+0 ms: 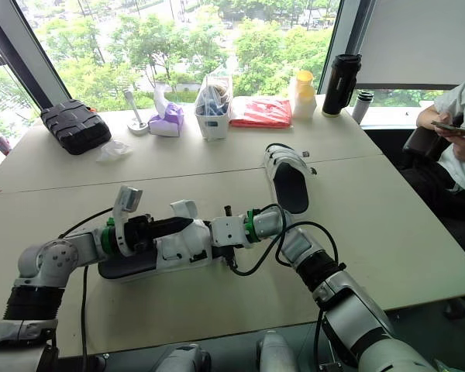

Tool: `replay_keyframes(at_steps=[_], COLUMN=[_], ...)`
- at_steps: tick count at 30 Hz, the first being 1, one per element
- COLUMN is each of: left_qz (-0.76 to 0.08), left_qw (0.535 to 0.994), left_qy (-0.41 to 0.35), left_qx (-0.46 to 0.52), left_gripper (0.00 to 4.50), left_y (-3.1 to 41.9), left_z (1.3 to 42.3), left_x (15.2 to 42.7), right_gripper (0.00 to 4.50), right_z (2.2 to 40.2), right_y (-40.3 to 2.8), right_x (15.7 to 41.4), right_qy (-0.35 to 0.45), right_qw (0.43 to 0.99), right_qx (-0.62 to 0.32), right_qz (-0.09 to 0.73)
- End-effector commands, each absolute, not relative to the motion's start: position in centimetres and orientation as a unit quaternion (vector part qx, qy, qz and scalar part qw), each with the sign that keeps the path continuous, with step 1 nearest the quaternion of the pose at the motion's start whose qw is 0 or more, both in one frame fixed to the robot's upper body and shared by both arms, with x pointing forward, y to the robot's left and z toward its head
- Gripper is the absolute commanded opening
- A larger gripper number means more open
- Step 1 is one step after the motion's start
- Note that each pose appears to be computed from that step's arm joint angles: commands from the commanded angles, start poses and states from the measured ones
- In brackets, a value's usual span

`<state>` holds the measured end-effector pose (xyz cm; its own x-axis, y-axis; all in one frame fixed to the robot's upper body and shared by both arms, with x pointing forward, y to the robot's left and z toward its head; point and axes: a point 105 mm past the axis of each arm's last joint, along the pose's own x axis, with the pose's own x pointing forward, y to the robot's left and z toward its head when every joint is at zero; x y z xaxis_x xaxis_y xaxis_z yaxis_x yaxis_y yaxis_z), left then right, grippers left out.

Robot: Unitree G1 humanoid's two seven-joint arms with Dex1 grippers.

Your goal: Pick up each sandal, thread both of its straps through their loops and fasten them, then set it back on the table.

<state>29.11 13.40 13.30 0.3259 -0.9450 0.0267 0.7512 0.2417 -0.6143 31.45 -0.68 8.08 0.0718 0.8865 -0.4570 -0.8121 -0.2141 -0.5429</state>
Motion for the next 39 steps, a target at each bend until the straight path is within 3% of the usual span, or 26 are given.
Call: replay_keyframes(at_steps=[1,8,18,39], left_qz=[-0.564,-0.579,-0.585,-0.611], left_qw=[0.77,0.779,0.783,0.775], left_qy=[0.175,0.172,0.149,0.14], left_qx=[-0.242,-0.169,-0.15,-0.079], left_gripper=[0.07,0.07,0.07,0.07], left_y=[13.2,13.2,13.1,12.7], left_z=[13.3,12.6,13.8,14.2], left_x=[29.0,29.2,30.9,31.5], right_gripper=[0.0,0.0,0.0,0.0], right_z=[4.4,4.3,4.4,4.3], right_y=[-2.0,-2.1,-2.0,-1.9], right_x=[30.9,30.8,30.8,30.8], right_qy=[0.028,0.03,0.029,0.029], right_qw=[0.609,0.608,0.608,0.61], right_qx=[-0.398,-0.399,-0.398,-0.396], right_qz=[0.686,0.686,0.686,0.686])
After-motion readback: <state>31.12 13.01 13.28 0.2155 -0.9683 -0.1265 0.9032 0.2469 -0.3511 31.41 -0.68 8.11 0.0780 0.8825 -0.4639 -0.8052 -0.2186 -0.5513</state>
